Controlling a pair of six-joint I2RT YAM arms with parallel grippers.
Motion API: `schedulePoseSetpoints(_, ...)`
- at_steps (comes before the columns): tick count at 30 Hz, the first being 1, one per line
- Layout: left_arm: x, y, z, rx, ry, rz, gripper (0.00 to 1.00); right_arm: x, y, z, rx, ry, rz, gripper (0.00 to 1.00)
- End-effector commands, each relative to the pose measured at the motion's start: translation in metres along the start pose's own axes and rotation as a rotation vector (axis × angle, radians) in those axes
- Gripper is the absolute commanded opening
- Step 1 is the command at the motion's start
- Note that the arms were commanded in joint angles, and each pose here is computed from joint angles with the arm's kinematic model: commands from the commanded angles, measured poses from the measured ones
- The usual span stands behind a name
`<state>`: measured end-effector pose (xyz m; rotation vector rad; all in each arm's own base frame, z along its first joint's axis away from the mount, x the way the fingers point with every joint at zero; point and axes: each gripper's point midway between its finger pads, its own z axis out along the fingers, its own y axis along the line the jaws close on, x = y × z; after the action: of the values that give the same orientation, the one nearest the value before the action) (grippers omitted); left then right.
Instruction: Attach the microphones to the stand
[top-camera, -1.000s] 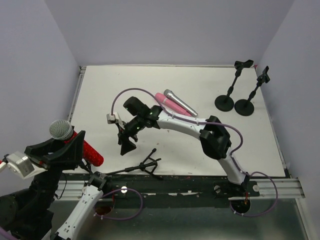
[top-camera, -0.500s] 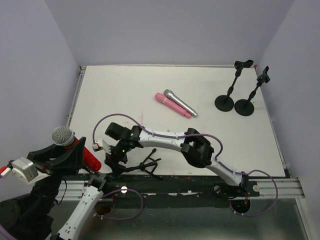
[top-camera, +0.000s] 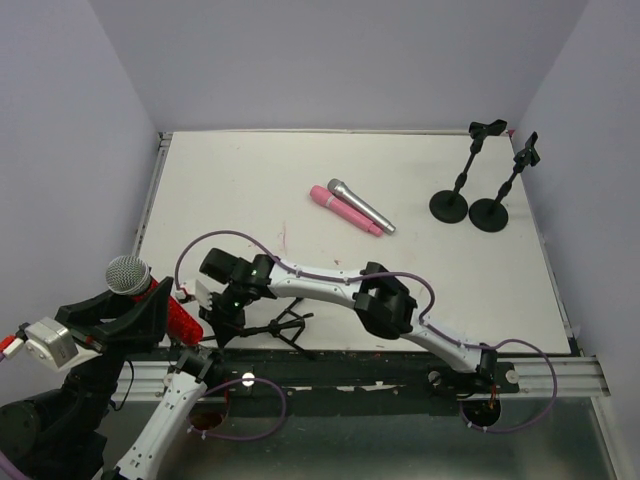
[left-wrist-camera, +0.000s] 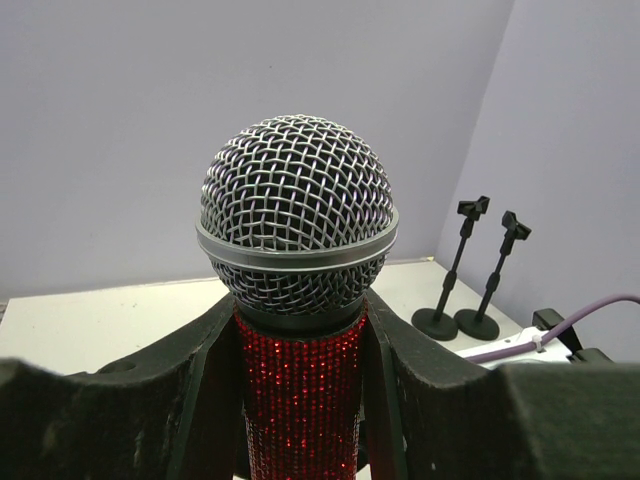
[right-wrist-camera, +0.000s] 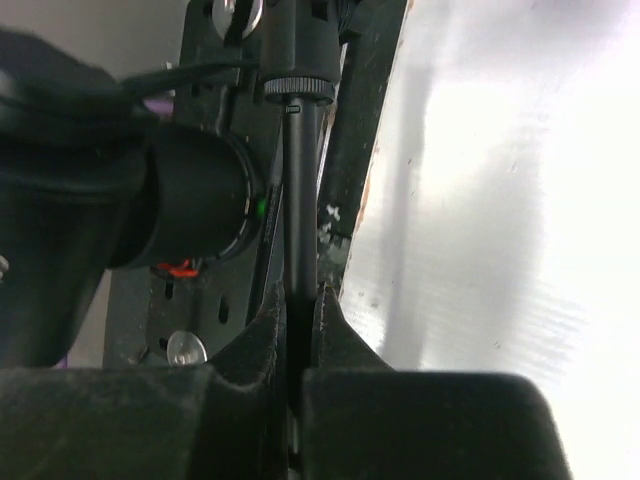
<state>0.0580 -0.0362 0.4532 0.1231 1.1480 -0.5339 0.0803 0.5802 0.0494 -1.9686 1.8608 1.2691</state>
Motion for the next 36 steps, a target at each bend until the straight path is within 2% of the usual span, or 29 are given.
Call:
schedulePoseSetpoints(1,-0.002,-0.005,-0.003,0.026,-0.011,0.013,0.0,-0.048,-0.004,-0.008,0.007,-0.118,-0.016,0.02)
schedulePoseSetpoints(8,-0.009,-0.006,-0.01,0.03,-0.027,0.013,0.0,-0.098,-0.003,-0.036,-0.108,-0.281,0.057,0.0)
schedulePoseSetpoints(14,-0.007,-0.008,-0.009,0.038,-0.026,0.007,0.0,-0.123,-0.002,-0.091,-0.244,-0.386,0.107,0.0)
schedulePoseSetpoints(19,-0.007,-0.009,-0.004,0.045,-0.021,0.007,0.0,-0.103,0.023,-0.087,-0.436,-0.333,0.155,0.01)
schedulePoseSetpoints(22,-0.011,-0.01,-0.007,0.047,-0.025,0.009,0.0,-0.079,0.012,-0.076,-0.351,-0.28,0.159,0.0)
schedulePoseSetpoints(26,-0.009,-0.01,-0.009,0.048,-0.022,0.008,0.0,-0.054,-0.042,-0.085,-0.02,-0.235,0.126,0.0)
schedulePoseSetpoints(29,-0.006,-0.01,-0.007,0.052,-0.018,0.009,0.0,-0.048,-0.077,-0.107,0.138,-0.26,0.123,0.0)
schedulePoseSetpoints(31,-0.006,-0.011,-0.007,0.057,-0.019,0.009,0.0,-0.055,-0.078,-0.125,0.091,-0.298,0.122,0.0)
schedulePoseSetpoints(32,-0.006,-0.011,-0.007,0.057,-0.019,0.009,0.0,-0.061,-0.064,-0.133,-0.005,-0.321,0.131,0.0)
schedulePoseSetpoints(36,-0.005,-0.011,-0.007,0.058,-0.017,0.007,0.0,-0.073,-0.035,-0.146,-0.194,-0.353,0.103,0.0)
